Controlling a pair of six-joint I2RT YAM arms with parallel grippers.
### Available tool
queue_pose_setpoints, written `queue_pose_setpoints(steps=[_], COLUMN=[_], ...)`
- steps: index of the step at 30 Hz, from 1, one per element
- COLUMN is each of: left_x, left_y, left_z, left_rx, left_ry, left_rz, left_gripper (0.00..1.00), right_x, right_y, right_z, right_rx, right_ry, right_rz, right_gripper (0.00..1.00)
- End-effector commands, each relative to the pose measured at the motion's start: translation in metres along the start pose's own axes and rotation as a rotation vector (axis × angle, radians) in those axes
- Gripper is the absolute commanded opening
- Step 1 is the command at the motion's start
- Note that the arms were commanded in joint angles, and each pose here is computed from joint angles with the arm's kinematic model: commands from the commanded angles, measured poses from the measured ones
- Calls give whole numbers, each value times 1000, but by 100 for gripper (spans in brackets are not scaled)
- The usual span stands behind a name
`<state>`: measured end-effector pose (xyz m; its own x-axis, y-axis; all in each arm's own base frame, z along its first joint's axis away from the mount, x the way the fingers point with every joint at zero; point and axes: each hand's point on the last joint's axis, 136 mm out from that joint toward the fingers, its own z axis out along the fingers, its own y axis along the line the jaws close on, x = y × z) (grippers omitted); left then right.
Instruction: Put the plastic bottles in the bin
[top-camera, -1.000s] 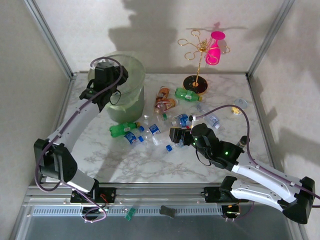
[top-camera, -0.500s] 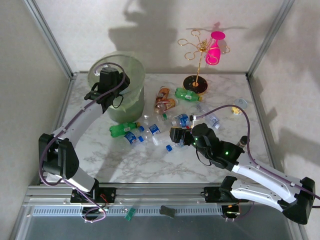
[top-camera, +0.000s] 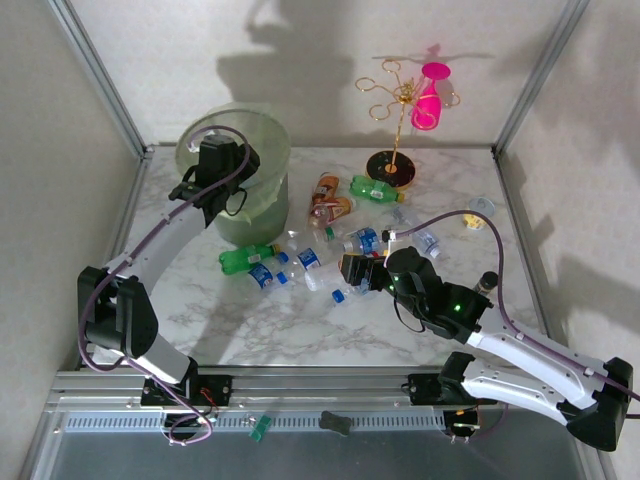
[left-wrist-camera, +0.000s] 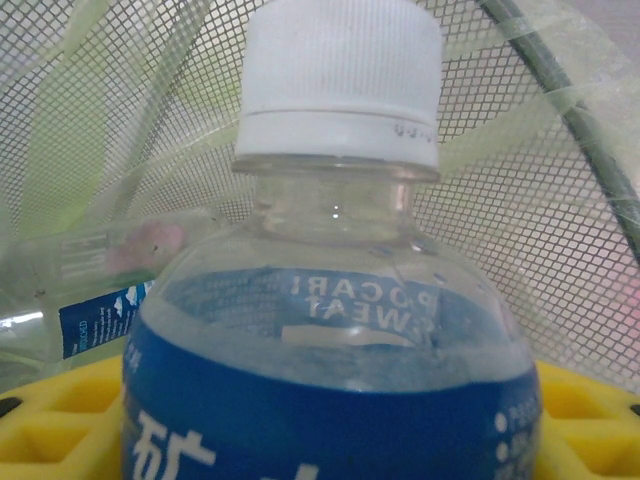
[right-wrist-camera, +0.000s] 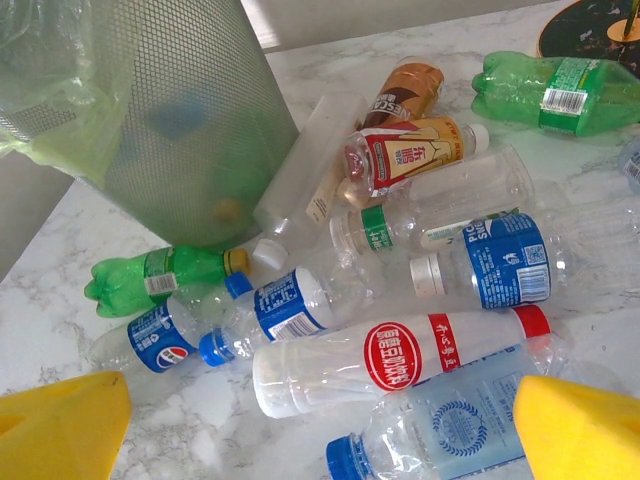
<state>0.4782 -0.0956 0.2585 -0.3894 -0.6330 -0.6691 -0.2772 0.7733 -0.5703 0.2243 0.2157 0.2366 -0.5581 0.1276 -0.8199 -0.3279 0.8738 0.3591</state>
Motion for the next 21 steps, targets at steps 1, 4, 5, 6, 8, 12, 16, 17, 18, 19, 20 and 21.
queue_pose_setpoints(steps=[1,4,5,6,8,12,16,17,18,19,20,21], left_x=[42,40,39,37,34,25,16,15,13,11,9,8], left_y=[45,46,45,44,42,32,20,18,15,12,9,7], left_z=[26,26,25,24,23,20,16,16,15,14,14,13], left_rx=[-146,-151,-151,-148,-148,-125,-86,-77,-70,-59,-49,-42], left_ry=[112,109,106,102,97,85,64,62,61,59,56,53], left_rz=[48,49,51,53,55,55,54,54,55,56,57,59], left_gripper=[33,34,35,36,38,52,64,66,67,68,68,69], right_x=[-9,-10,-11,-11,-12,-13,-11,-11,-11,-12,-12,-12], right_y=[-1,-1,0,0,0,1,3,4,5,5,6,7], right_z=[-5,-5,-6,-6,-5,-5,-2,-2,-1,0,0,-1], right_rx=[8,7,5,5,5,3,1,-1,-1,-1,-4,-7], right_ry=[-24,-23,-25,-25,-27,-26,-19,-17,-12,-12,-12,-14], right_rz=[13,9,8,9,8,3,-6,-8,-12,-14,-16,-18], right_gripper=[99,99,99,98,99,99,99,98,99,99,99,99])
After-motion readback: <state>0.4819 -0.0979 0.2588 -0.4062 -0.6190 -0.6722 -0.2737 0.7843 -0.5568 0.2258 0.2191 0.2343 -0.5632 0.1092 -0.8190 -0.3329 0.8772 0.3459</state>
